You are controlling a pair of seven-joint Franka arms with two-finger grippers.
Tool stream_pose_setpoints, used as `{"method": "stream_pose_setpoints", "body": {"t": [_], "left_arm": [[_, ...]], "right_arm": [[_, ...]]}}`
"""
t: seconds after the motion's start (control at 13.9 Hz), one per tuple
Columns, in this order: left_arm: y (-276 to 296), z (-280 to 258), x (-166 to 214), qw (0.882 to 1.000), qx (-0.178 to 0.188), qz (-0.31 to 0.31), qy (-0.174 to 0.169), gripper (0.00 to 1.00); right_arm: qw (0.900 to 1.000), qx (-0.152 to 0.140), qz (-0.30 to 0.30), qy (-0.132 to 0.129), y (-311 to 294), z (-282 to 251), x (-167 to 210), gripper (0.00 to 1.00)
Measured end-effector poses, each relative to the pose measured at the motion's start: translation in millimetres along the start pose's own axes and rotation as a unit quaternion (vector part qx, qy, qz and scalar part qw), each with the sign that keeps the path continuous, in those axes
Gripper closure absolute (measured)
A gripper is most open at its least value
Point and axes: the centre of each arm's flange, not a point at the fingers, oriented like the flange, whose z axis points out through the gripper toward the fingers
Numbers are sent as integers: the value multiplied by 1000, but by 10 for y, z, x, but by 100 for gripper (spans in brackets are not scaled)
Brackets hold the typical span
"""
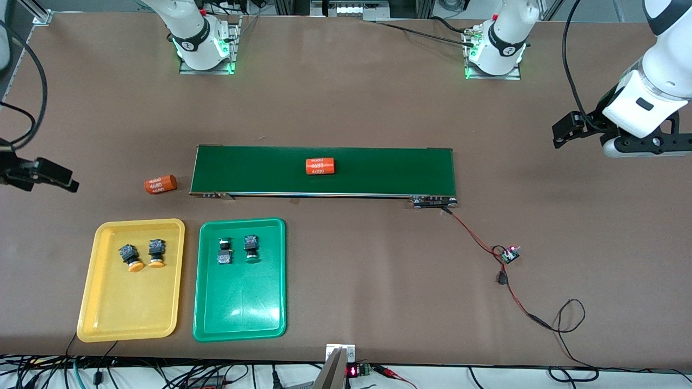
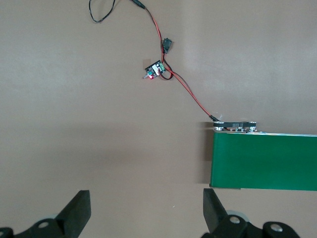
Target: Sort buttons by color to trays
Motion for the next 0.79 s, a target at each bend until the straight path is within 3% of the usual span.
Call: {"method": "stream_pose_setpoints", "body": {"t": [0.22,0.36,0.79], "left_arm": [[0,10,-16,1000,1,0,-7,0],[15,12,-22,1000,2,2,-9,0],[88,8,-36,1000,2,8,-9,0]], "right_arm": [[999,-28,-16,-21,-96,-113,-186,0],[999,-30,-16,-26,-129,-149,-323,0],[1000,-25,-13,-10,-73,-221,-712,0]]}}
